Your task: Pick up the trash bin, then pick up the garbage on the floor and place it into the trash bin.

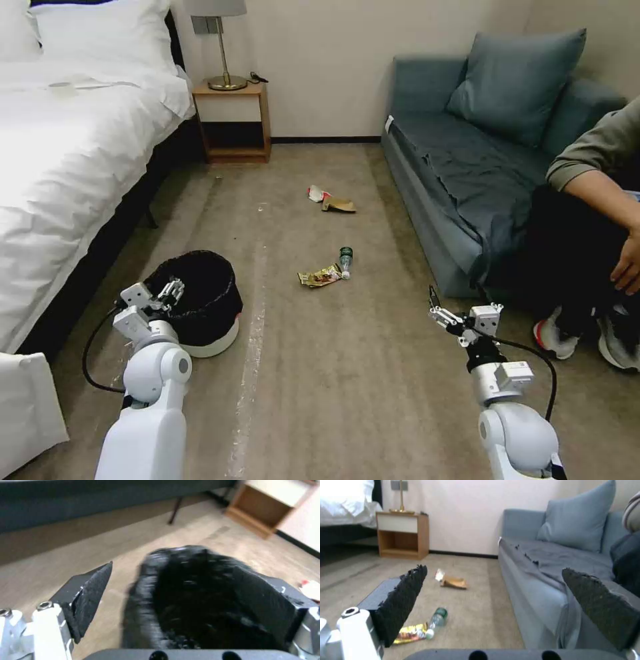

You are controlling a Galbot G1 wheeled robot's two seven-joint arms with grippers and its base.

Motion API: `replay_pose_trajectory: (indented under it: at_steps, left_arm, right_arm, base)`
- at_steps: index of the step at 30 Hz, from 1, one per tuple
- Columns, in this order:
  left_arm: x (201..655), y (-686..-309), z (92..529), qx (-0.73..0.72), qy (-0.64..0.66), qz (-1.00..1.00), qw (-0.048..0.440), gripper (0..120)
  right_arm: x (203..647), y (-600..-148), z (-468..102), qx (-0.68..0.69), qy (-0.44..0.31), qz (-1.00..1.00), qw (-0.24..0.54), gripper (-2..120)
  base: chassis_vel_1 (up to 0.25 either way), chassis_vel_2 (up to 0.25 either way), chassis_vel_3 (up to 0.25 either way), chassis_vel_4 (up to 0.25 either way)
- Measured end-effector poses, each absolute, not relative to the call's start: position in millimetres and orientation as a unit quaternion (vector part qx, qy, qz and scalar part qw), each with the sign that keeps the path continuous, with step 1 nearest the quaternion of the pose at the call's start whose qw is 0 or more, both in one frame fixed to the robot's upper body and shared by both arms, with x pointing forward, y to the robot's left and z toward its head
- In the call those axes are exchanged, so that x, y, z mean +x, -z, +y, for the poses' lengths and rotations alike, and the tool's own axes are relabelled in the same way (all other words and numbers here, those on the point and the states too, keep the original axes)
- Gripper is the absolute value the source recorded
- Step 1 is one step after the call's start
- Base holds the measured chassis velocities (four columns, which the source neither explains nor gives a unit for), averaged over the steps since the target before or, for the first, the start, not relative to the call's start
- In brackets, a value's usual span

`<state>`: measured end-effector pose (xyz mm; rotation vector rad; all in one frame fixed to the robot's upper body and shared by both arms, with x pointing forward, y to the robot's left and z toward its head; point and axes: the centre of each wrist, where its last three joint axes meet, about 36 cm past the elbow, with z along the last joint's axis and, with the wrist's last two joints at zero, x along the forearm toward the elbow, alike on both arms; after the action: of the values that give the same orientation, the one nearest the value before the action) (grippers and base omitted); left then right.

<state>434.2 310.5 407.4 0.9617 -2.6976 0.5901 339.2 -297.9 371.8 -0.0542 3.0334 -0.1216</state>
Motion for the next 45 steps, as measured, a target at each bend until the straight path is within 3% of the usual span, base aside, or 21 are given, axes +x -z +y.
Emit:
replay_pose_trajectory:
  at_steps: [11,25,35,45]
  left_arm:
    - [453,-387,351,0.366,-0.260,-0.882,0.145,97]
    - [493,-385,349,0.338,-0.296,-0.879,0.159,96]
    - [512,-372,353,0.335,-0.295,-0.877,0.177,80]
    - [510,-349,358,0.339,-0.295,-0.872,0.195,41]
  right_arm:
    - [333,-375,-307,-0.035,0.051,0.996,0.061,100]
    - [331,-367,-302,-0.068,0.061,0.994,0.065,100]
    - [325,-361,-305,-0.074,0.064,0.993,0.063,100]
    - [328,-359,-303,-0.078,0.061,0.993,0.068,100]
  base:
    - [0.000,0.000,0.000,0.000]
    - [0.000,0.000,0.000,0.000]
    - [0.000,0.000,0.000,0.000]
    - [0.000,0.000,0.000,0.000]
